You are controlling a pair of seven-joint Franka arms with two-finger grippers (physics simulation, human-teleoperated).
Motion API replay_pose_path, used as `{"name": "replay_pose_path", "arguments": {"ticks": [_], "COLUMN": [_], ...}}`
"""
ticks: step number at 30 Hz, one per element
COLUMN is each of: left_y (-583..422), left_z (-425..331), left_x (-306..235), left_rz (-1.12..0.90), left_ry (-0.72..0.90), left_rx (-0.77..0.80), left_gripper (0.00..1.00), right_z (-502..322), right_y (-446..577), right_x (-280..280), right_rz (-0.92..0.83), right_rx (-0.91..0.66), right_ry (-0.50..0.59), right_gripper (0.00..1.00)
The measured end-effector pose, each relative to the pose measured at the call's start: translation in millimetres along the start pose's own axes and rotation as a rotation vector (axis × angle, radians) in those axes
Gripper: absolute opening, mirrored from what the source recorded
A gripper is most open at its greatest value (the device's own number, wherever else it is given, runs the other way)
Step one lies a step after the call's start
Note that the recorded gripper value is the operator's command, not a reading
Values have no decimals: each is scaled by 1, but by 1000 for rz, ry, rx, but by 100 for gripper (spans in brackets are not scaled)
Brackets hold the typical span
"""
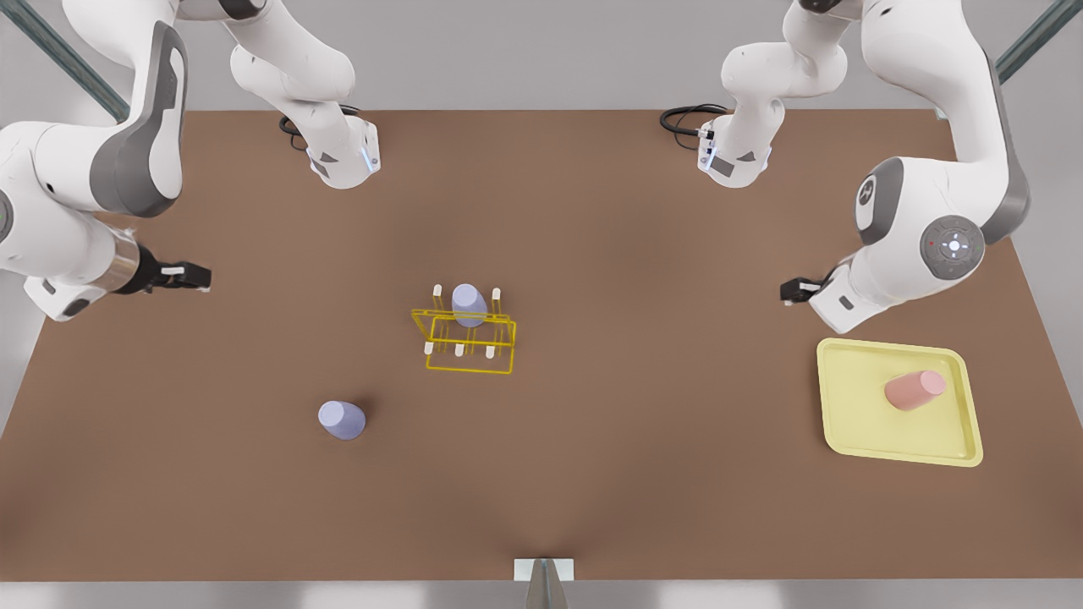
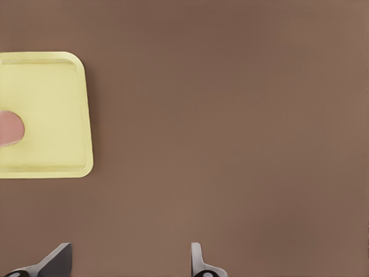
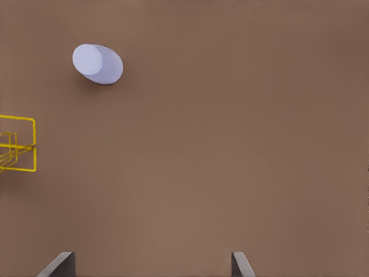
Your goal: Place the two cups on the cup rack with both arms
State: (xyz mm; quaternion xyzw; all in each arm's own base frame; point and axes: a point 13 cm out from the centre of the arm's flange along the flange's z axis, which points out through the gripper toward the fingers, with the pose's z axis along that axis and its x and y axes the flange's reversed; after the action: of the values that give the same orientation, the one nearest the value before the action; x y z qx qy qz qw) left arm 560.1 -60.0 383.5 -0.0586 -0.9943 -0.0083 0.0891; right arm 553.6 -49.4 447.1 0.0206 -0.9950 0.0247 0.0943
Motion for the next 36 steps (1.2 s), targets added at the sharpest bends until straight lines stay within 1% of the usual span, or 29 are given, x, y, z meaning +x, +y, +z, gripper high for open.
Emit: {"name": "replay_pose_path", "arguments": {"ticks": [3, 5, 7, 10, 13, 16, 20, 24, 30, 36], "left_y": [-6, 11, 98, 216, 270, 309, 340, 352, 363, 365], "left_z": [-5, 11, 52, 99, 140, 164, 201, 228, 270, 301], "left_x": [-16, -32, -53, -55, -62, -65, -74, -76, -72, -68], "left_rz": [4, -24, -142, -271, -280, -248, -169, -92, -5, 63], "left_ry": [-65, -67, -53, -74, -105, -146, -182, -188, -164, -139], "left_rx": [7, 14, 27, 36, 28, 4, -22, -36, -34, -24], "left_gripper": [100, 100, 100, 100, 100, 100, 100, 100, 100, 100], "right_z": [7, 39, 83, 142, 183, 209, 219, 228, 265, 275], "right_y": [0, 21, 73, 109, 118, 129, 148, 153, 160, 157], "right_x": [-18, -53, -95, -134, -168, -192, -214, -223, -219, -216], "right_rz": [-14, -61, -140, -162, -139, -109, -66, -27, 11, 48], "right_rx": [2, 3, 8, 3, -7, -29, -66, -80, -88, -91], "right_ry": [-28, -16, -6, -11, -58, -113, -177, -207, -172, -157], "right_gripper": [100, 100, 100, 100, 100, 100, 100, 100, 100, 100]}}
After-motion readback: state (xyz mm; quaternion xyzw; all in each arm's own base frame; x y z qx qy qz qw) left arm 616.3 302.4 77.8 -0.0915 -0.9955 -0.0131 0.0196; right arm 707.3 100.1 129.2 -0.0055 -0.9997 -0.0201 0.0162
